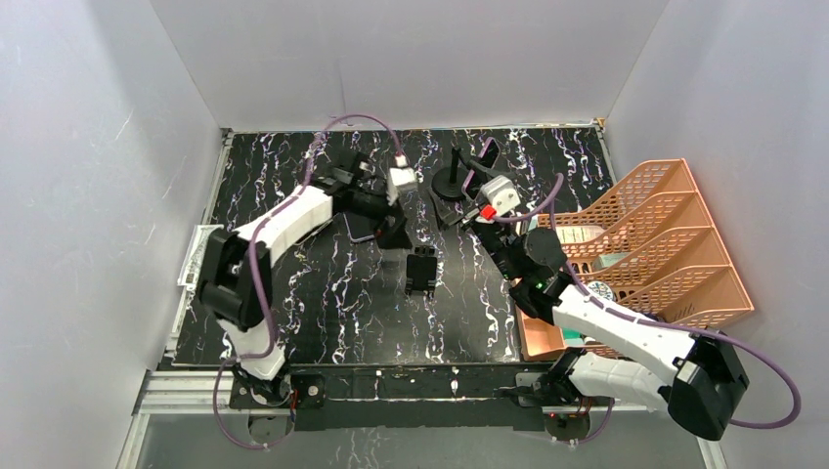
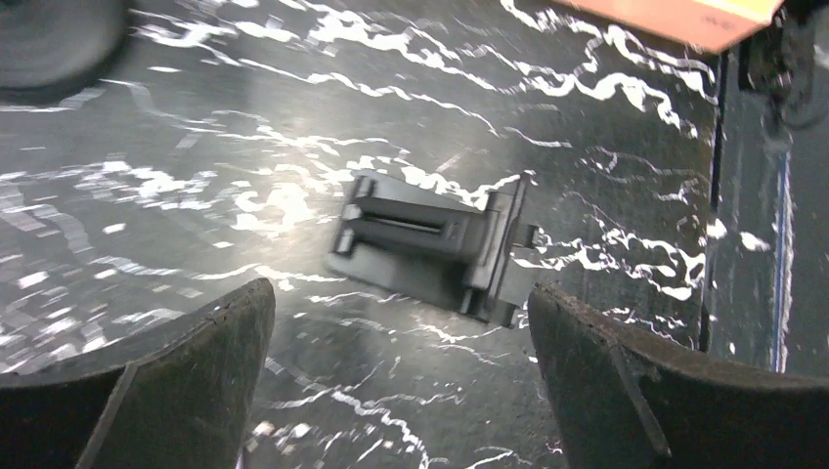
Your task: Place the phone on the phone stand
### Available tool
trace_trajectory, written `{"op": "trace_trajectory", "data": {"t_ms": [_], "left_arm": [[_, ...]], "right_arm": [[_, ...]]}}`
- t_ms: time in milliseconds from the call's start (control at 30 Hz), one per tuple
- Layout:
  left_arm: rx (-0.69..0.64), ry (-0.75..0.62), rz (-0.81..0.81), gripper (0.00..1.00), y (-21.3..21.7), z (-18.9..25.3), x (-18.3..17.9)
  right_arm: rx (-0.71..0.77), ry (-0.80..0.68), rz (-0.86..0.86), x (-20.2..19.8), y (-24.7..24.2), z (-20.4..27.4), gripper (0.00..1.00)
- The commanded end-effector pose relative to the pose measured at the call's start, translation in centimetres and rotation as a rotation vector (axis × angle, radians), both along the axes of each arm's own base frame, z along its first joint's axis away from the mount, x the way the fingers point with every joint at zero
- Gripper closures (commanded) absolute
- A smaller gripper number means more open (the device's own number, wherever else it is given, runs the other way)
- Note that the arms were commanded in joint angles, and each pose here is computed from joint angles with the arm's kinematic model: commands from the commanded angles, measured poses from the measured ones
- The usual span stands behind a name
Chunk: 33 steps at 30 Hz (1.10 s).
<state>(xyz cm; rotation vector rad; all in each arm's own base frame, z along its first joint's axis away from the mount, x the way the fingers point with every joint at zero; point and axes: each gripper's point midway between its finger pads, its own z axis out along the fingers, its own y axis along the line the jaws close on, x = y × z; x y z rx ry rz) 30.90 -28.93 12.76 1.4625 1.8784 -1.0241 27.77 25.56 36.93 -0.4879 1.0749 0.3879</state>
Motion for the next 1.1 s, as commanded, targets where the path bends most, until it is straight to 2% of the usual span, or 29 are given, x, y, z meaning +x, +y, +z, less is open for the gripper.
{"op": "trace_trajectory", "data": {"t_ms": [0,100,167,200,233,267,367,467,500,567,733,833,1067], "left_arm": [[-0.222,-0.199,0.170,0.02,0.5,9.6,2.6],[-0.247,-0.176,0.431,0.02,1.9,11.0,4.2],[-0.201,-0.040,0.656,0.02,3.3,10.5,5.3],[-0.153,-0.009,0.731,0.06,4.0,10.0,6.0],[-0.122,0.025,0.798,0.16,4.4,9.2,6.4],[-0.090,0.030,0.884,0.19,4.9,8.4,6.8],[-0.058,-0.053,1.187,0.15,6.3,7.5,6.6],[-0.041,0.001,1.552,0.11,9.7,5.1,5.5],[-0.038,0.023,1.614,0.05,10.2,4.2,5.1],[-0.024,0.039,1.679,0.02,10.6,2.7,4.6],[0.025,0.020,1.803,0.01,11.4,1.1,4.6],[0.015,0.000,1.809,0.02,11.2,1.0,5.6],[0.113,0.118,1.815,0.02,12.9,-2.8,8.9]], "right_arm": [[0.025,-0.046,-0.001,0.0,0.0,2.0,0.01],[0.020,-0.037,-0.006,0.3,0.2,1.7,0.01],[0.020,-0.031,-0.011,0.5,0.2,1.6,0.01],[0.026,-0.027,-0.016,0.6,0.2,1.5,0.01],[0.035,-0.020,-0.023,0.8,0.1,1.5,0.01],[0.043,-0.013,-0.026,0.9,0.1,1.4,0.01],[0.040,-0.003,-0.020,1.1,0.4,0.9,0.01],[0.035,0.007,-0.012,1.2,0.8,0.4,0.01],[0.036,0.008,-0.009,1.3,0.8,0.4,0.01],[0.033,0.012,-0.002,1.3,1.0,0.2,0.01],[0.021,0.019,0.006,1.3,1.2,-0.1,0.01],[0.015,0.022,0.009,1.3,1.3,-0.3,0.01],[0.000,0.025,0.012,1.3,1.4,-0.7,0.01]]}}
